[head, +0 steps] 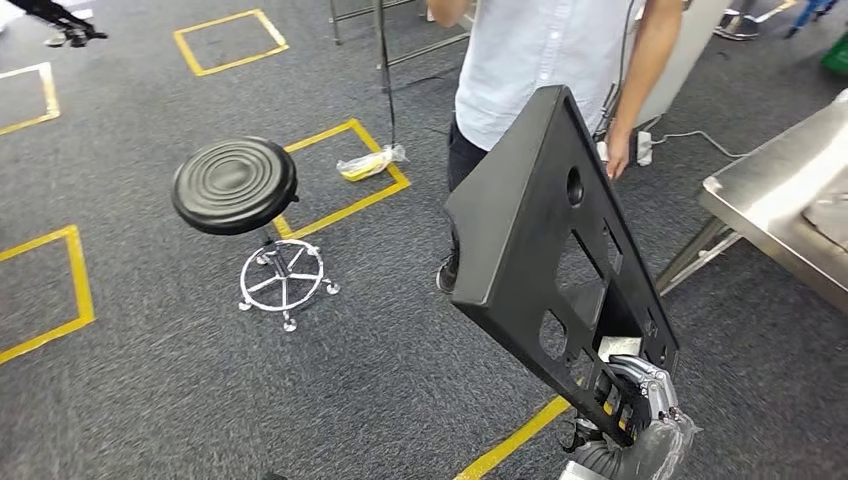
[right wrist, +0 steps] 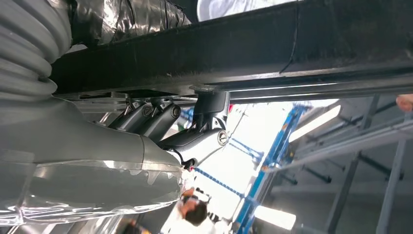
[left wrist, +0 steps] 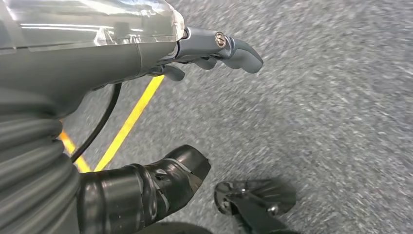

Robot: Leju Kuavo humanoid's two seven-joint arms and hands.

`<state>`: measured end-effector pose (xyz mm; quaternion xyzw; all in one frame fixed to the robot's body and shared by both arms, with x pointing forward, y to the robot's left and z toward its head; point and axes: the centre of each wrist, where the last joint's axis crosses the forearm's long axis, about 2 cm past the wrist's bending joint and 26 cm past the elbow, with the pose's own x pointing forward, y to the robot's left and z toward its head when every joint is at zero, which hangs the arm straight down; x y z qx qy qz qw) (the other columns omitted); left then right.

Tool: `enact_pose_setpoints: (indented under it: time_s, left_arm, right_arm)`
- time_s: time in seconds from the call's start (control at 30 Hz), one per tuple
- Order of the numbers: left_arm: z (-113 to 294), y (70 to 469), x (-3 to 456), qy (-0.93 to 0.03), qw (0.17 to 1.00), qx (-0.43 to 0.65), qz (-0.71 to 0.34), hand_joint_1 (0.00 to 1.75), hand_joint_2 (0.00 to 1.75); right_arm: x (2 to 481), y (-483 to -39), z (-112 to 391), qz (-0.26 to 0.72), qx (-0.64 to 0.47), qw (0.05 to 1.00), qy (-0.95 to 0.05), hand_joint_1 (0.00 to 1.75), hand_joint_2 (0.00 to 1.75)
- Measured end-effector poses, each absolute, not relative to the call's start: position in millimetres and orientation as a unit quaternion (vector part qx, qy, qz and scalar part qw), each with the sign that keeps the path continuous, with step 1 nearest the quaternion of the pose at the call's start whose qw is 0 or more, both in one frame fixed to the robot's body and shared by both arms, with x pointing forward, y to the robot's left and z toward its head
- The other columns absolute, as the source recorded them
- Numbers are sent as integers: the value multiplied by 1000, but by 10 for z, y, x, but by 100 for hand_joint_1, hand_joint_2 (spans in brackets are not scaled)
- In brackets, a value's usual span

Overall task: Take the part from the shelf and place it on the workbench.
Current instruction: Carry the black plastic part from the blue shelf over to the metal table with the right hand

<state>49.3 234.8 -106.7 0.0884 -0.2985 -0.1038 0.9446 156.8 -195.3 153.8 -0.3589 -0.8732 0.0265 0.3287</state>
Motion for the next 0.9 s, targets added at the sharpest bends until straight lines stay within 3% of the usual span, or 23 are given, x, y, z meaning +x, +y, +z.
enact_pose_setpoints:
  time_s: [0.9]
  left_arm:
    - [-1067,2332,485,-298,945,82,-102,0,175]
  right_arm:
    - [1566,-1952,1532,27,-359,332,-872,175,175]
